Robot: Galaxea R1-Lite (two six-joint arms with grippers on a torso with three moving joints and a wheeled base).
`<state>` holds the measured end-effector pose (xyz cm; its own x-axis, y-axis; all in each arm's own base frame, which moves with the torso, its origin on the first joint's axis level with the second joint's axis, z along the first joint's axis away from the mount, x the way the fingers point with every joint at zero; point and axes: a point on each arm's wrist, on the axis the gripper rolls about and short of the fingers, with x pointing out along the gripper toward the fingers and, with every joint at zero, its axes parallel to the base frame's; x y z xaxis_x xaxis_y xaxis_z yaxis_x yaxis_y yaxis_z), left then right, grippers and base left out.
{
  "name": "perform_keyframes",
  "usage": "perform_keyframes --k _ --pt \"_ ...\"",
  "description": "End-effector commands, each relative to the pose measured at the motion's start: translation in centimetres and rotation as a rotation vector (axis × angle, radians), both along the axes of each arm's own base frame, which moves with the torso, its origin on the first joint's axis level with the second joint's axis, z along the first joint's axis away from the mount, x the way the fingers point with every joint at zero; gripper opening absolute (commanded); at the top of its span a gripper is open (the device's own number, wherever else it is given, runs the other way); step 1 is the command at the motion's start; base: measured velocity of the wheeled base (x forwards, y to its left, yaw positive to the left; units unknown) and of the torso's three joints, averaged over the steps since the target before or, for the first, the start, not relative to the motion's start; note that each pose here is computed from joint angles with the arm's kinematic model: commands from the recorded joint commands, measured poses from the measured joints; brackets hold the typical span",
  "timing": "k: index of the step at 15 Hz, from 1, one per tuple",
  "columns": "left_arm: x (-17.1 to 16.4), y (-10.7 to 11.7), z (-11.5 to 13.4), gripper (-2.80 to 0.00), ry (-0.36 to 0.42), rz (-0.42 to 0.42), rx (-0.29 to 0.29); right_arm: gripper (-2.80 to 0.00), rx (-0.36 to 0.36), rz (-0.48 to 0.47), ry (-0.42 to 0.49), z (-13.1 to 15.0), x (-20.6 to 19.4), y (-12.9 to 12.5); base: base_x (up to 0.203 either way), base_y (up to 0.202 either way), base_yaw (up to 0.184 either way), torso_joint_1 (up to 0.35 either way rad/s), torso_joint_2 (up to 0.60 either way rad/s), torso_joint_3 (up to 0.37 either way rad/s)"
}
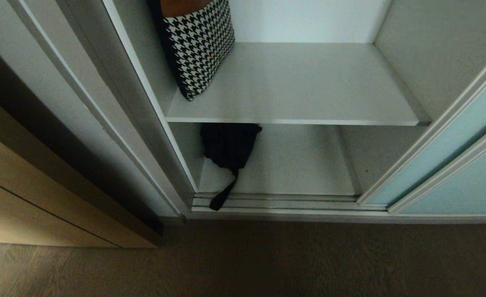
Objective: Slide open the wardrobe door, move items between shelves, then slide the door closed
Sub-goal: Place the bag on the higher shelf
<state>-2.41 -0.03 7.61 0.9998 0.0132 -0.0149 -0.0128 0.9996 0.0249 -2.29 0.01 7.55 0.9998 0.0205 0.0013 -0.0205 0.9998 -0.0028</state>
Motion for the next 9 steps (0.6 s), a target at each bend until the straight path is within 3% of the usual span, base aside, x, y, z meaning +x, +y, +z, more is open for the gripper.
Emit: perform_keyframes --k 1,9 --pt "0.04 0.00 -0.03 -2.80 0.005 0.001 -0.002 -2.80 0.000 0.001 -0.002 0.00 -0.01 0.00 0.000 0.000 0.000 0.000 0.00 0.000" --pt "0.09 0.00 0.03 -2.80 -0.010 0.001 0.000 -2.80 0.000 0.001 -0.002 0.00 -0.01 0.00 0.000 0.000 0.000 0.000 0.00 0.000"
